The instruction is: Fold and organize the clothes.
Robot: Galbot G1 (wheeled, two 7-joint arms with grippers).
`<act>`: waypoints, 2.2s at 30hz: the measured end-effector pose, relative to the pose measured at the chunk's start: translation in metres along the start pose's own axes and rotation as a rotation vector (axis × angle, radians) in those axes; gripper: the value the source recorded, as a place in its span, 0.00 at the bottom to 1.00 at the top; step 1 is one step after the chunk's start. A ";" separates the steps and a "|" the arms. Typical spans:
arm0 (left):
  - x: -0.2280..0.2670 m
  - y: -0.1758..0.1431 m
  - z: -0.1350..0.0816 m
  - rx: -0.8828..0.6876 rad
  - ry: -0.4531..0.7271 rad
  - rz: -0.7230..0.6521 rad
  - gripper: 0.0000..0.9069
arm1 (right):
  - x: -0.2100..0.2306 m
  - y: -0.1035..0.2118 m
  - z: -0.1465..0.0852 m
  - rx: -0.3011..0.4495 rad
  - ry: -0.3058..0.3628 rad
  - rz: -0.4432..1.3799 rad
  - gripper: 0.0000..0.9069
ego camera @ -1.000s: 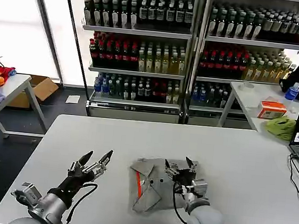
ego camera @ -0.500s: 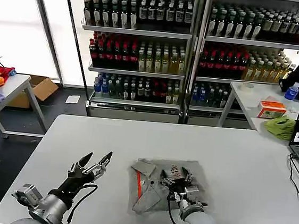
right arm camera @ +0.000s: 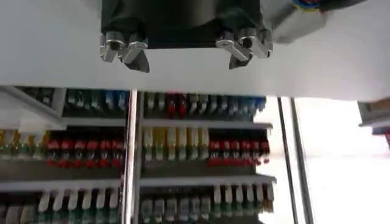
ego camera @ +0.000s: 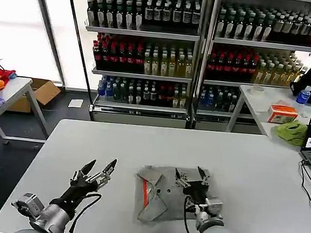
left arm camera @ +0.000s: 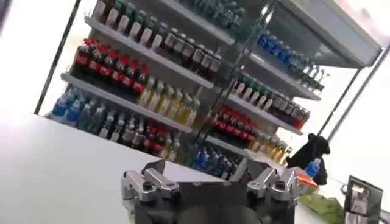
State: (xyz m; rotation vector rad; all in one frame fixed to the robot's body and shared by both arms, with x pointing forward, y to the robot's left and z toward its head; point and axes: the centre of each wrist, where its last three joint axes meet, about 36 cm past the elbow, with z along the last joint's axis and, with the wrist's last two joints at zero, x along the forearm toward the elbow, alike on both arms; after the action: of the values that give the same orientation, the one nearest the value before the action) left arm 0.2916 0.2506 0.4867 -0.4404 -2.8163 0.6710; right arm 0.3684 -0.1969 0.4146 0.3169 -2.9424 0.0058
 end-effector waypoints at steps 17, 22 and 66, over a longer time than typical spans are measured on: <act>0.008 0.009 0.014 -0.123 -0.048 -0.091 1.00 | 0.078 -0.137 0.002 -0.083 -0.214 0.183 1.00; 0.009 0.009 0.014 -0.156 -0.059 -0.107 1.00 | 0.090 -0.167 0.010 -0.093 -0.208 0.246 1.00; 0.029 0.023 0.000 -0.308 -0.096 -0.186 1.00 | 0.118 -0.178 0.035 -0.048 -0.109 0.275 1.00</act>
State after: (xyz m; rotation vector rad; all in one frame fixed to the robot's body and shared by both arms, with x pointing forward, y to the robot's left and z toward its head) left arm 0.2700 0.2804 0.4801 -0.1937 -3.0123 0.2261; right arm 0.2865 -0.3962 0.3984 -0.0989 -3.0630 -0.0456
